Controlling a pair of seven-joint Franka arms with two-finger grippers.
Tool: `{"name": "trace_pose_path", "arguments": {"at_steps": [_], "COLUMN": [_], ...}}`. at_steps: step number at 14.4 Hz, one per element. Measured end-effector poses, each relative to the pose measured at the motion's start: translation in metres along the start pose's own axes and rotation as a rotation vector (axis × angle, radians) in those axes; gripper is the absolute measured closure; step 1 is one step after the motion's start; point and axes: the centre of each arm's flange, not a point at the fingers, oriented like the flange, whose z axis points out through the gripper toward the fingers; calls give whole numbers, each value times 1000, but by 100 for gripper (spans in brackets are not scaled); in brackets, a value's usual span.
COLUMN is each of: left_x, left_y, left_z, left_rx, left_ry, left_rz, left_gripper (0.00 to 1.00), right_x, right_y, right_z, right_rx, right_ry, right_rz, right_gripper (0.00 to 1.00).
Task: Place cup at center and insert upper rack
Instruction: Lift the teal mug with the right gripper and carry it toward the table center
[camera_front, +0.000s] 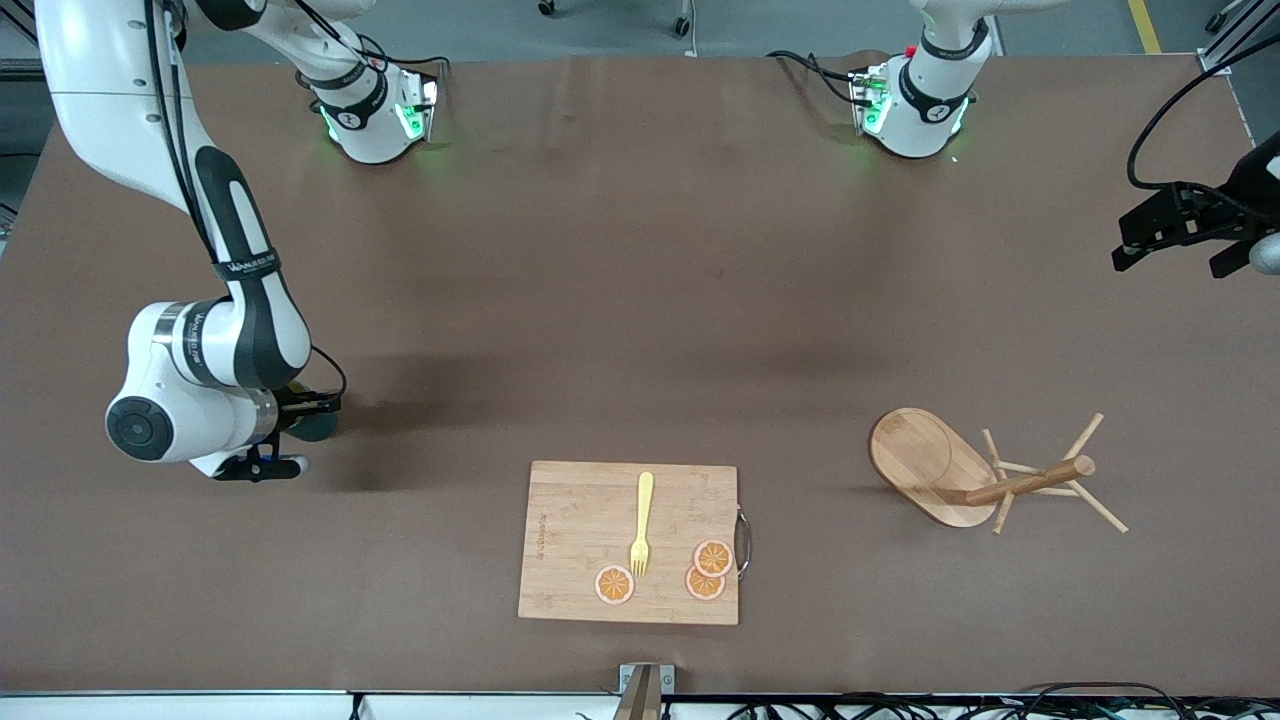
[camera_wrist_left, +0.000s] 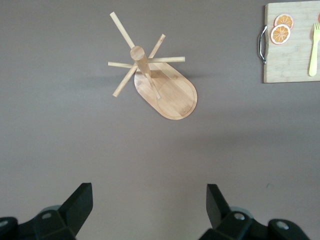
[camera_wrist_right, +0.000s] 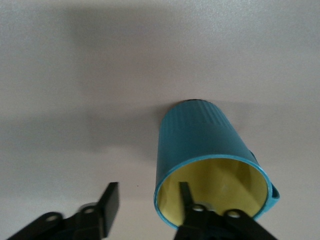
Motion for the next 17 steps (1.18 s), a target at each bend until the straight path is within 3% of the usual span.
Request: {"name": "trace_pose_path", "arguments": {"at_steps": [4,5,11,13,17], "left_x": [0,0,0,0,0], "left_y": [0,0,0,0,0], "left_z": [0,0,0,0,0], "left_rx": [0,0,0,0,0], "left_ry": [0,0,0,0,0], "left_rz": [0,0,0,0,0], "left_gripper": [0,0,0,0,0], "right_x": [0,1,9,2,-33], "right_y": [3,4,-37,-101,-242], "right_z": [0,-2,-34,-58,-99], "right_rx": [-1,-2,-14,-30,-30], "right_ry": [3,5,68,57,82], "right_rz": [4,6,-76,-163,-346], "right_gripper": [93,96,96,96,96]}}
